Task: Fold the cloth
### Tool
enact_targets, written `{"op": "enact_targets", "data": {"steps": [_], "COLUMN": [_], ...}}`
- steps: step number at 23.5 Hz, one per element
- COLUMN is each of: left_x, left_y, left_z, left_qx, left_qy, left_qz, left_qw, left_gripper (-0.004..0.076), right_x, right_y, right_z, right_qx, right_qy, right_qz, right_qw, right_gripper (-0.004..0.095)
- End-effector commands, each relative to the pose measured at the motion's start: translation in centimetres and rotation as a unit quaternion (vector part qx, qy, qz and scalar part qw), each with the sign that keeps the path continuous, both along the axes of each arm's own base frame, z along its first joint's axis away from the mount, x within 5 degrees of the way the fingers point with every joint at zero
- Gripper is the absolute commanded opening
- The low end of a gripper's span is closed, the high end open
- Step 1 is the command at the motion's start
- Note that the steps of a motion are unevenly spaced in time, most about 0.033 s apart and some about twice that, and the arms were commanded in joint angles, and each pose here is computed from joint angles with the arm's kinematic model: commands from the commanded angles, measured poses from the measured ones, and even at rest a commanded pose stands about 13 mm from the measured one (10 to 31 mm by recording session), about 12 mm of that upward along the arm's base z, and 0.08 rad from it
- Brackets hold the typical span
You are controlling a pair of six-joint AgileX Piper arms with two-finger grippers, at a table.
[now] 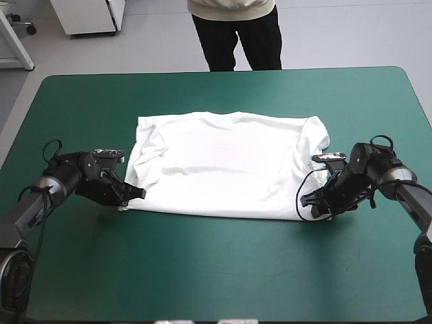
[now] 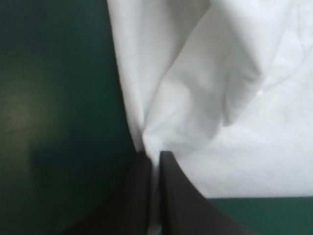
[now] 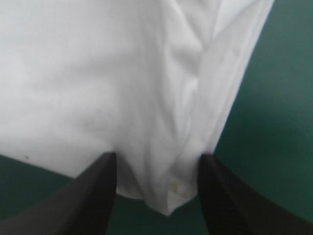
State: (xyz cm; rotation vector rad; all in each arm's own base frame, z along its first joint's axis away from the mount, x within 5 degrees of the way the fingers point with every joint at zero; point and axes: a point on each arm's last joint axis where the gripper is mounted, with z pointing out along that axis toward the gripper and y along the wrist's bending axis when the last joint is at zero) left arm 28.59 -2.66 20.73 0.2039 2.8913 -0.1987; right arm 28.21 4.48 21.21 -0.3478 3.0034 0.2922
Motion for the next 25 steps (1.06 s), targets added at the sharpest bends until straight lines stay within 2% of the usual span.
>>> {"op": "enact_targets", "data": {"steps": [1,4,6,7,9,16,25], "left_x": [-0.3,-0.3,-0.3,-0.2,-0.2,-1.0,-3.3], "left_y": [-0.3,-0.2,-0.2,-0.2,-0.2,-0.2,-0.2], "left_z": [0.2,0.1,0.1,0.2,0.5,3.9,6.1], "left_qx": [0.002,0.004,0.004,0.004,0.005,0.001,-0.001], "left_qy": [0.007,0.01,0.007,0.004,-0.009,-0.058,-0.04], "left_qz": [-0.01,-0.017,-0.017,-0.018,-0.016,-0.017,-0.03], "left_qw": [1.0,1.0,1.0,1.0,1.0,0.998,0.999], "left_gripper": [-0.0009,-0.0009,-0.0009,-0.0009,-0.0009,-0.0009,-0.0009], "right_x": [0.3,0.3,0.2,0.2,0.3,-0.9,-4.4], "right_y": [0.3,-0.1,-0.1,-0.1,-0.1,-0.2,-0.5], "right_z": [0.1,0.0,0.0,0.0,0.1,4.4,8.0], "right_qx": [-0.023,-0.044,-0.039,-0.039,-0.039,-0.028,-0.023], "right_qy": [-0.002,0.003,0.007,0.006,-0.004,-0.099,-0.108], "right_qz": [0.0,-0.003,-0.002,0.003,0.011,0.005,0.013], "right_qw": [1.0,0.999,0.999,0.999,0.999,0.995,0.994], "right_gripper": [0.0483,0.0396,0.0289,0.016,-0.001,-0.0007,-0.0017]}}
